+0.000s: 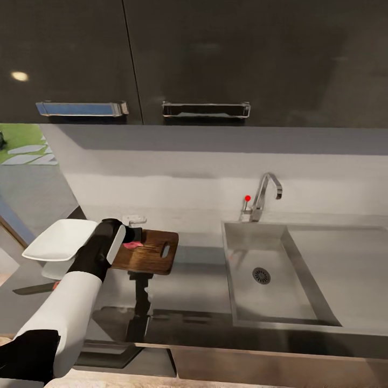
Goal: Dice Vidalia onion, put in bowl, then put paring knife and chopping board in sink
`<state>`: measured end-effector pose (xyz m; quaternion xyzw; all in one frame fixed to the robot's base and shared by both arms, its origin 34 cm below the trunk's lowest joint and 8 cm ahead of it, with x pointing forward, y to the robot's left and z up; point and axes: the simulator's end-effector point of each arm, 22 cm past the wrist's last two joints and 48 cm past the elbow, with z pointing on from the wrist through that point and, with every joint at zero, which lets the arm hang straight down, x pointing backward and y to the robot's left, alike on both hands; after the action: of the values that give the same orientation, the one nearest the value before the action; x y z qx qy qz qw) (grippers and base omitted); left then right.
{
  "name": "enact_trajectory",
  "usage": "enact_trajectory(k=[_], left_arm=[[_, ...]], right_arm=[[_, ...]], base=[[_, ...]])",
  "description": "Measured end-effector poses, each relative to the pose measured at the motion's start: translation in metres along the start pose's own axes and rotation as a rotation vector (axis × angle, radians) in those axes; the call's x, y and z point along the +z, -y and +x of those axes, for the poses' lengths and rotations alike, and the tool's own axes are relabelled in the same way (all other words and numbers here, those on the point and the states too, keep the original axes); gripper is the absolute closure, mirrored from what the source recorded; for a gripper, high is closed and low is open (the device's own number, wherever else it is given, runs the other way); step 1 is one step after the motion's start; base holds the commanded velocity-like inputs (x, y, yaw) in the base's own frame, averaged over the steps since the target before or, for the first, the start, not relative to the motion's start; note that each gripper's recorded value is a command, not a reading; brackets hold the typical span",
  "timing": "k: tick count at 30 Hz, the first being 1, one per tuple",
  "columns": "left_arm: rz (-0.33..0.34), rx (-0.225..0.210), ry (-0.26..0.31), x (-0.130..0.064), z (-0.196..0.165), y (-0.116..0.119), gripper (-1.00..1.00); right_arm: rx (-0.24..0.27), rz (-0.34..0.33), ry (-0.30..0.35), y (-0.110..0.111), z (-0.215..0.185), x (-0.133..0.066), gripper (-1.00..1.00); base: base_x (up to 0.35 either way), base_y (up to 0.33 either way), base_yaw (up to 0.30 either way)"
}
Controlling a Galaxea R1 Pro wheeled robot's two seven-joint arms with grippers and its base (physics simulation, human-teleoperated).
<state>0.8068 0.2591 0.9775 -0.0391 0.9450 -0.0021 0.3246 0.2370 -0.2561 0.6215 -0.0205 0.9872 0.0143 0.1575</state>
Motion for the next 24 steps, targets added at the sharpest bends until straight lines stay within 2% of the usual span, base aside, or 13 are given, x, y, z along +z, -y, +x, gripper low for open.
enact_trajectory(k=[24], left_arm=[[-0.002, 0.001, -0.030, 0.006, 0.012, -0.001, 1.00]], right_arm=[[0.000, 0.000, -0.001, 0.000, 0.000, 0.000, -1.00]], base=[[0.000, 0.000, 0.000]])
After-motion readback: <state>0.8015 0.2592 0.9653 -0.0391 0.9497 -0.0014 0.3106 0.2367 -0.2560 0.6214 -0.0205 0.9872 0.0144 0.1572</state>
